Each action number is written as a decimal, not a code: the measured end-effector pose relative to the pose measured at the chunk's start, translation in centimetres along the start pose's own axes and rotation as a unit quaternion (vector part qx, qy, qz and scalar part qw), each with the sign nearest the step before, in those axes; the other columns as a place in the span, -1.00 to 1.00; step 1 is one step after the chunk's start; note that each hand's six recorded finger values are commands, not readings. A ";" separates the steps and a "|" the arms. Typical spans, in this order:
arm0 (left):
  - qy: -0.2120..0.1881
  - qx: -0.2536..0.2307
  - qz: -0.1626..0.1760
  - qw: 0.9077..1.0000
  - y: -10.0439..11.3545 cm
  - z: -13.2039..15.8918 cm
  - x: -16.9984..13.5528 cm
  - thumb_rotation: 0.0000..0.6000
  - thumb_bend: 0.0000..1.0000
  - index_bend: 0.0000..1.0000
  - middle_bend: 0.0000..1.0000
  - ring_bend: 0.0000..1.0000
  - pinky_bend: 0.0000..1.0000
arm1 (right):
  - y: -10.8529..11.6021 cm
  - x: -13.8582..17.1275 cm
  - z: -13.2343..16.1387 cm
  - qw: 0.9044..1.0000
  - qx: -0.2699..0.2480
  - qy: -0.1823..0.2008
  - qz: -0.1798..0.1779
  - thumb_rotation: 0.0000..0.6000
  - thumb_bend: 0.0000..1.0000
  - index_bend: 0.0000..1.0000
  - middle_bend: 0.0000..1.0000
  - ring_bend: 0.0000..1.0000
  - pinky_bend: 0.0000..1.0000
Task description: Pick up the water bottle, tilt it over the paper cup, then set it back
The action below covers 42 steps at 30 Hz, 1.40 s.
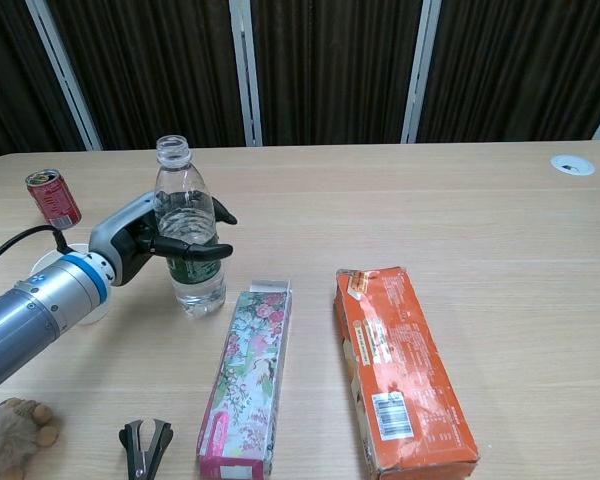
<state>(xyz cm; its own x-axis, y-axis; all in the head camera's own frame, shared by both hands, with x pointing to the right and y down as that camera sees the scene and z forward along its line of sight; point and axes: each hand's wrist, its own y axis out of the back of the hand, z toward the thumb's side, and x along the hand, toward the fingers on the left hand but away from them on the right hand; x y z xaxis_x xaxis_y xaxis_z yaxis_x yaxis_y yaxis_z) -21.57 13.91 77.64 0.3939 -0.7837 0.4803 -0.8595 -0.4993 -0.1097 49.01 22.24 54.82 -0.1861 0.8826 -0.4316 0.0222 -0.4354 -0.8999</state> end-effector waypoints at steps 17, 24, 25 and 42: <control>-0.018 0.041 -0.023 0.999 3.5 2.5 -1.9 0.81 -1.00 -1.00 -1.00 -1.00 -1.00 | 0.9 1.0 0.9 1.000 -0.014 0.018 -0.017 1.00 -1.00 -1.00 -1.00 -1.00 -1.00; -0.017 0.129 -0.021 0.991 7.3 4.1 -4.0 0.65 -1.00 -1.00 -1.00 -1.00 -1.00 | 1.5 1.4 1.1 0.999 -0.010 0.022 -0.030 1.00 -1.00 -1.00 -1.00 -1.00 -1.00; -0.020 0.144 -0.015 0.989 8.2 4.4 -4.5 0.66 -1.00 -1.00 -1.00 -1.00 -1.00 | 1.6 1.4 1.2 0.999 -0.010 0.023 -0.034 1.00 -1.00 -1.00 -1.00 -1.00 -1.00; -0.031 0.444 0.121 0.887 16.2 9.0 -15.2 1.00 -1.00 -1.00 -1.00 -1.00 -1.00 | 3.9 2.2 1.5 0.996 -0.017 0.046 -0.077 1.00 -1.00 -1.00 -1.00 -1.00 -1.00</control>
<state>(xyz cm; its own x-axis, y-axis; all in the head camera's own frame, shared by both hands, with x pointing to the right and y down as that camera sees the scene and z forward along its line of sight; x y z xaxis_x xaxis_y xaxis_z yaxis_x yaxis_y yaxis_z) -38.54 14.38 60.72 0.2733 -0.9130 0.3027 -0.3377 -0.3858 -0.8586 47.20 22.23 50.41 -0.0993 0.9519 -0.2898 0.0335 -0.2879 -0.9571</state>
